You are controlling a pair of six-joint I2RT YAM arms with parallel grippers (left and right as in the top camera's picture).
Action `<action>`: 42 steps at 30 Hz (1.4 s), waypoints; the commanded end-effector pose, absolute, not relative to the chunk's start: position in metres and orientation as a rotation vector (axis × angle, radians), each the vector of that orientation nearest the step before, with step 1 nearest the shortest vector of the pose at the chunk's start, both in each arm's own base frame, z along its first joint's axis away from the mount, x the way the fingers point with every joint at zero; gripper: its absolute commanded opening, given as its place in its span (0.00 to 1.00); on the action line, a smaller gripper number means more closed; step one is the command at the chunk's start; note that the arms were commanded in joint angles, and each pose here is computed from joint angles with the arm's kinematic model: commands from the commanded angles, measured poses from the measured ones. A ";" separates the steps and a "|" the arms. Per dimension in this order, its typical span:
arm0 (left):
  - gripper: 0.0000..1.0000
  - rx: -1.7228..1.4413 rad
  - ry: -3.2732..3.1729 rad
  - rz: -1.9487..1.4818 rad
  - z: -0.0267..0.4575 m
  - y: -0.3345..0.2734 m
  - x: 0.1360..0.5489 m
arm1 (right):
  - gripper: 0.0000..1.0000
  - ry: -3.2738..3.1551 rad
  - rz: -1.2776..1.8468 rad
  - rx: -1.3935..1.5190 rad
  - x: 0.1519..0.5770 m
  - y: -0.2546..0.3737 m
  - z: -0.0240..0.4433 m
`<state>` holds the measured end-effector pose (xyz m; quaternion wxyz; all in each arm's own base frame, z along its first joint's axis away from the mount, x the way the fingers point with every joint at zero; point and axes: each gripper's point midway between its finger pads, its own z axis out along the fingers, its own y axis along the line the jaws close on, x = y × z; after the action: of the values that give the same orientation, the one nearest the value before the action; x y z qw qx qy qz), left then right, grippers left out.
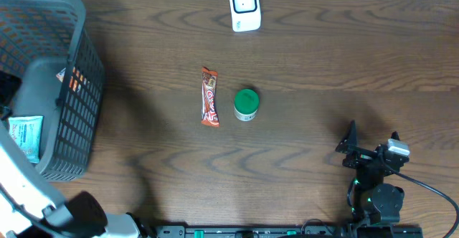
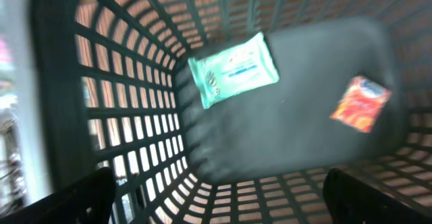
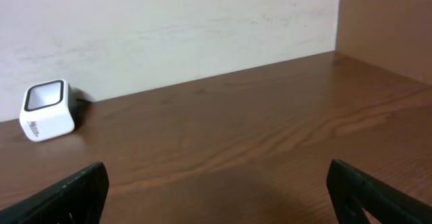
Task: Scan the item barcode
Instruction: 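Reach the left gripper into the basket and grasp the mint-green wipes pack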
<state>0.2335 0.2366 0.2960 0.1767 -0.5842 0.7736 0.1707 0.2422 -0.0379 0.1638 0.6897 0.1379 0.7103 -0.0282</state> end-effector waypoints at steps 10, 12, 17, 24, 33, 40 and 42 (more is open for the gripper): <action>0.99 -1.767 2.418 0.840 0.199 0.279 0.238 | 0.99 1.593 -0.079 0.300 0.242 -0.039 0.163; 0.98 -1.746 2.487 0.852 0.183 0.282 0.242 | 0.99 1.593 -0.079 0.300 0.242 -0.039 0.163; 0.99 -1.615 2.804 0.884 0.123 0.286 0.248 | 0.99 1.593 -0.079 0.300 0.242 -0.039 0.163; 0.98 -1.527 3.000 1.059 0.076 0.296 0.239 | 0.99 1.593 -0.079 0.300 0.242 -0.039 0.163; 0.98 -1.415 3.146 1.113 0.044 0.300 0.235 | 0.99 1.593 -0.079 0.300 0.242 -0.039 0.163; 0.99 -1.406 3.149 1.110 0.025 0.297 0.231 | 0.99 1.593 -0.079 0.300 0.242 -0.039 0.163; 0.98 -1.400 3.156 1.109 0.016 0.295 0.229 | 0.99 1.593 -0.079 0.300 0.242 -0.039 0.163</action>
<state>0.2397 0.3036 0.0503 -0.2036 -0.3898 0.8415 0.3138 0.2422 -0.0379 0.1638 0.6897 0.1379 0.7103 -0.0282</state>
